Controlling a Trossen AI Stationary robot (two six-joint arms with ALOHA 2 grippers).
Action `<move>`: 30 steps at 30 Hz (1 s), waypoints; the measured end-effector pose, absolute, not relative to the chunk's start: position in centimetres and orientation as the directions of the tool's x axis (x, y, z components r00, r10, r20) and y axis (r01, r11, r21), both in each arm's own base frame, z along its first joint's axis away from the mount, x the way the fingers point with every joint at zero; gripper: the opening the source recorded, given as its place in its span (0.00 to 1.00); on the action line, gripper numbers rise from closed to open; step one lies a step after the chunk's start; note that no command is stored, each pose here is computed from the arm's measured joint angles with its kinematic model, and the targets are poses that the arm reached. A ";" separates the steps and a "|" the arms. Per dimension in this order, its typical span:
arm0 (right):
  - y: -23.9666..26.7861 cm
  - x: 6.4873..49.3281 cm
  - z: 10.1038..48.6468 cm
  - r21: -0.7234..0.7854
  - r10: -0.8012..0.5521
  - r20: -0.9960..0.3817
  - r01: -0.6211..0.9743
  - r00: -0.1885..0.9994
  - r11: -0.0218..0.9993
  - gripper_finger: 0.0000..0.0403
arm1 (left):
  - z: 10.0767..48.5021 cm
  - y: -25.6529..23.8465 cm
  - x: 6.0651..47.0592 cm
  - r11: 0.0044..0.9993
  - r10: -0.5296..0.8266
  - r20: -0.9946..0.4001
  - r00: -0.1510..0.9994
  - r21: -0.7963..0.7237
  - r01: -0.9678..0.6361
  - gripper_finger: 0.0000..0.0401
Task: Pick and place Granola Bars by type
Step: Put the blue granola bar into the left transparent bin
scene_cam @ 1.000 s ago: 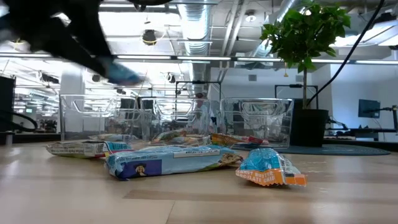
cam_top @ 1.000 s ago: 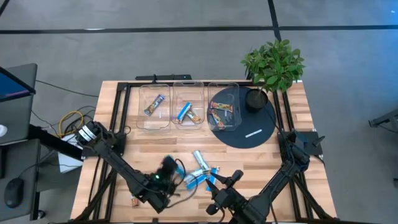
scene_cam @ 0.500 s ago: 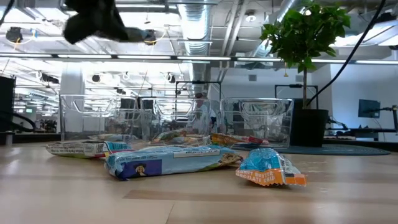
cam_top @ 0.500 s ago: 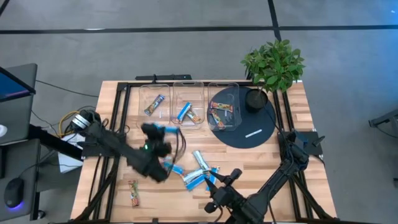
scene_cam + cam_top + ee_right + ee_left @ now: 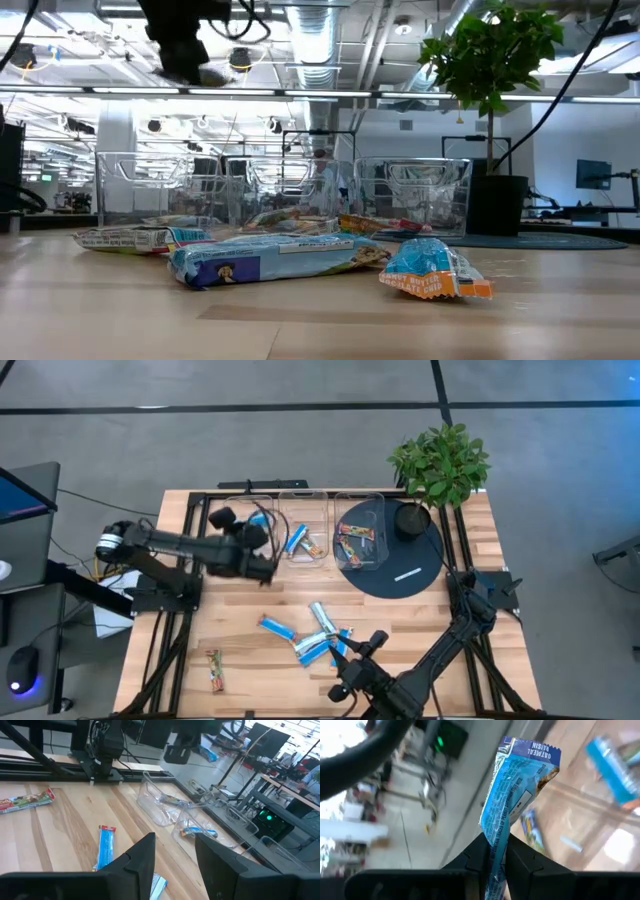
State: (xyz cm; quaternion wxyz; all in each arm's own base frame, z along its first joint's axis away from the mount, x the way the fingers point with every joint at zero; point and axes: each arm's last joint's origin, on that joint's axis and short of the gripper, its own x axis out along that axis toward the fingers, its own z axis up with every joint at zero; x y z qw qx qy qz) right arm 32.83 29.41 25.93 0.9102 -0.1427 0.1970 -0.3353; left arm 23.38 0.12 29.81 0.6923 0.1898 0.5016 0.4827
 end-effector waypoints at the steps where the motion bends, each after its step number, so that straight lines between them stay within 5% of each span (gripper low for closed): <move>1: 29.3 32.9 25.9 -0.392 -0.669 -0.263 0.556 0.695 0.733 0.33 | 29.8 0.9 23.5 0.472 0.846 -0.533 0.009 0.743 -0.475 0.10; 9: 28.8 33.4 25.9 -0.388 -0.677 -0.268 0.567 0.685 0.727 0.33 | 29.3 6.2 25.5 0.649 0.672 -0.738 0.057 0.551 -0.525 0.10; 18: 28.6 33.5 25.9 -0.385 -0.677 -0.286 0.566 0.678 0.729 0.33 | 29.1 12.6 24.0 0.533 0.627 -0.779 0.004 0.425 -0.731 0.10; 30: 28.6 33.5 25.9 -0.384 -0.677 -0.287 0.566 0.678 0.730 0.33 | 23.5 15.1 22.2 0.620 0.464 -0.884 0.047 0.286 -0.731 0.10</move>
